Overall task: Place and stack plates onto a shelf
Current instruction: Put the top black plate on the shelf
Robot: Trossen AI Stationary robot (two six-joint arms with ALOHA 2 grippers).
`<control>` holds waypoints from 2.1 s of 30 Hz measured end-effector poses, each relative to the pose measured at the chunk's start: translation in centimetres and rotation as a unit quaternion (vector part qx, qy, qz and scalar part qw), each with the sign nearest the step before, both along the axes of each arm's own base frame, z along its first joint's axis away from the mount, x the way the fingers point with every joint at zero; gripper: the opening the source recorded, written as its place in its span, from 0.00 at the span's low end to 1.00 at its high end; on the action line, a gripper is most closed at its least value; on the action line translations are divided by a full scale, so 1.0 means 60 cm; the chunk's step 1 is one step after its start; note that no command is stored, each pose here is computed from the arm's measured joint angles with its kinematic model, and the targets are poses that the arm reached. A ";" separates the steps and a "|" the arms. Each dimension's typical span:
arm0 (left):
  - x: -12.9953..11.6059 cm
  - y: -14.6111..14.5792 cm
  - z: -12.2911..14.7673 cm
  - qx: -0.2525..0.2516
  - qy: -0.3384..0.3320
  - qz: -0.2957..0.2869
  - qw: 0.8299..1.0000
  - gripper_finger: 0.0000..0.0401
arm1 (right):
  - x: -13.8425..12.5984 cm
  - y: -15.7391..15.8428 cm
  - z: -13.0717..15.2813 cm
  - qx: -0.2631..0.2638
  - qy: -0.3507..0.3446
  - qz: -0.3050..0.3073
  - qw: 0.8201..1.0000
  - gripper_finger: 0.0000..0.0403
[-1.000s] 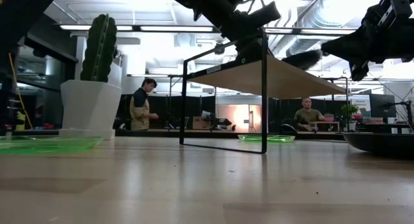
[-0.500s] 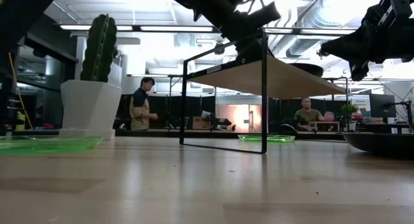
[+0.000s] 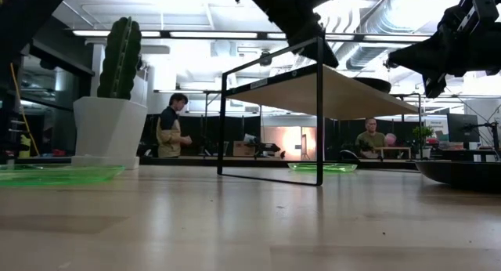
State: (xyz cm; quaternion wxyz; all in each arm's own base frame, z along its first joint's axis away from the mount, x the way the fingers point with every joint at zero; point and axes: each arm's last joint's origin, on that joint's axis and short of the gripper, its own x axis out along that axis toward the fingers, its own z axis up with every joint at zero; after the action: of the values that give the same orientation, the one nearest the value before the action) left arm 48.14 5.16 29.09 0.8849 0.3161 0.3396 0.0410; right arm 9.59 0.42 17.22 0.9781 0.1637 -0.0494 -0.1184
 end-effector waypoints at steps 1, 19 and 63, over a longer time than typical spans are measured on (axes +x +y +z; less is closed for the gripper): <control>-0.001 -0.002 0.003 -0.005 0.002 0.003 1.000 0.40 | 0.000 0.000 0.000 0.000 0.000 0.000 1.000 0.00; -0.070 -0.044 0.110 -0.062 0.027 0.016 0.998 0.40 | 0.000 0.000 0.000 0.000 0.000 0.000 1.000 0.00; -0.460 -0.131 0.005 -0.263 -0.317 -0.045 0.910 0.40 | -0.003 -0.002 0.031 0.121 -0.125 0.000 0.985 0.00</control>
State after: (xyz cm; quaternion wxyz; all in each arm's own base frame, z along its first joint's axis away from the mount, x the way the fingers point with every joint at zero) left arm 20.52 -2.69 29.40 0.9980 0.0576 0.0253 0.0088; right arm 9.43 0.30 19.10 0.9373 0.2941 -0.1566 -0.1023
